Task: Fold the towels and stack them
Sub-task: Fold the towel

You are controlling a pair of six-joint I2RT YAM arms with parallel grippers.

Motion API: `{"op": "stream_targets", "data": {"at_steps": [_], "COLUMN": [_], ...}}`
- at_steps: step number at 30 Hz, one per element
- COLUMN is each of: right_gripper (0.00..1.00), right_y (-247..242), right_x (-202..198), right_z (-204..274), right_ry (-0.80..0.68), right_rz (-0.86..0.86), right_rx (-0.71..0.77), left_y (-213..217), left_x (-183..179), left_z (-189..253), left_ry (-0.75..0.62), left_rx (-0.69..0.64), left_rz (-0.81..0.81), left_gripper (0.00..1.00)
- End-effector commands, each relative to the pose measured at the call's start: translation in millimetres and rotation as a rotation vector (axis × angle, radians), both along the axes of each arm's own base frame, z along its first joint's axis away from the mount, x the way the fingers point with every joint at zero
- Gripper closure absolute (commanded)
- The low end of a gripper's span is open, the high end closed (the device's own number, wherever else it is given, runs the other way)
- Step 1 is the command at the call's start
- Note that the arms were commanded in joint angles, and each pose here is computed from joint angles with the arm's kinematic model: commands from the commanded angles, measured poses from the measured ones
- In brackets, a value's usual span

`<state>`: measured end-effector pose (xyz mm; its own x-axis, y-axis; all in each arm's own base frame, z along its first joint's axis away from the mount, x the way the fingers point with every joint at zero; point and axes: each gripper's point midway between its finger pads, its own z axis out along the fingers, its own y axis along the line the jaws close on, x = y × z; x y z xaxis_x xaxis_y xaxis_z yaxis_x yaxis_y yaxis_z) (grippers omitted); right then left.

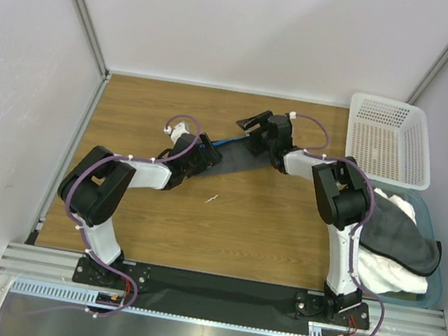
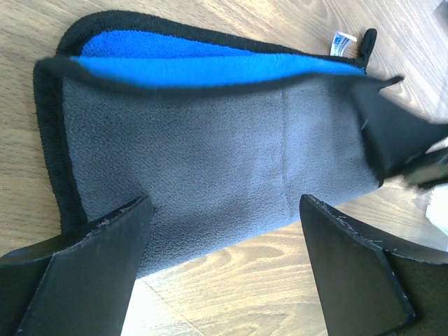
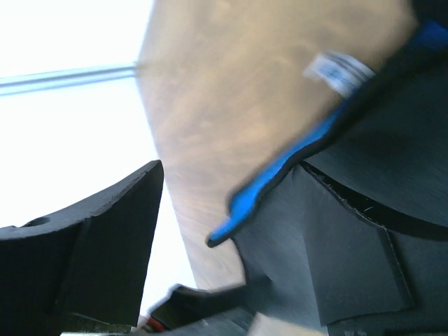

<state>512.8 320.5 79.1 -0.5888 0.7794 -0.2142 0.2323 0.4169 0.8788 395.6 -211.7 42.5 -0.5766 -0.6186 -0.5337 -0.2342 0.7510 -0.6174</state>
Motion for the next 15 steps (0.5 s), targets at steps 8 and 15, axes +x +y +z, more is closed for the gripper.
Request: {"op": "stream_targets", "data": {"at_steps": [8, 15], "right_gripper": [0.22, 0.22], "right_y": [33.0, 26.5], "right_x": [49.3, 48.6], "right_z": [44.9, 75.4], "right_ry": [-0.152, -0.252], "right_rz": [0.049, 0.201], "right_rx": [0.031, -0.107], "left_y": [13.2, -0.5], "left_x": [-25.9, -24.5], "left_z": [-36.6, -15.5], "left_ry": [0.107, 0.042], "left_rx": [0.072, 0.081], "left_rz": [-0.002, -0.062], "left_gripper": [0.06, 0.07]}}
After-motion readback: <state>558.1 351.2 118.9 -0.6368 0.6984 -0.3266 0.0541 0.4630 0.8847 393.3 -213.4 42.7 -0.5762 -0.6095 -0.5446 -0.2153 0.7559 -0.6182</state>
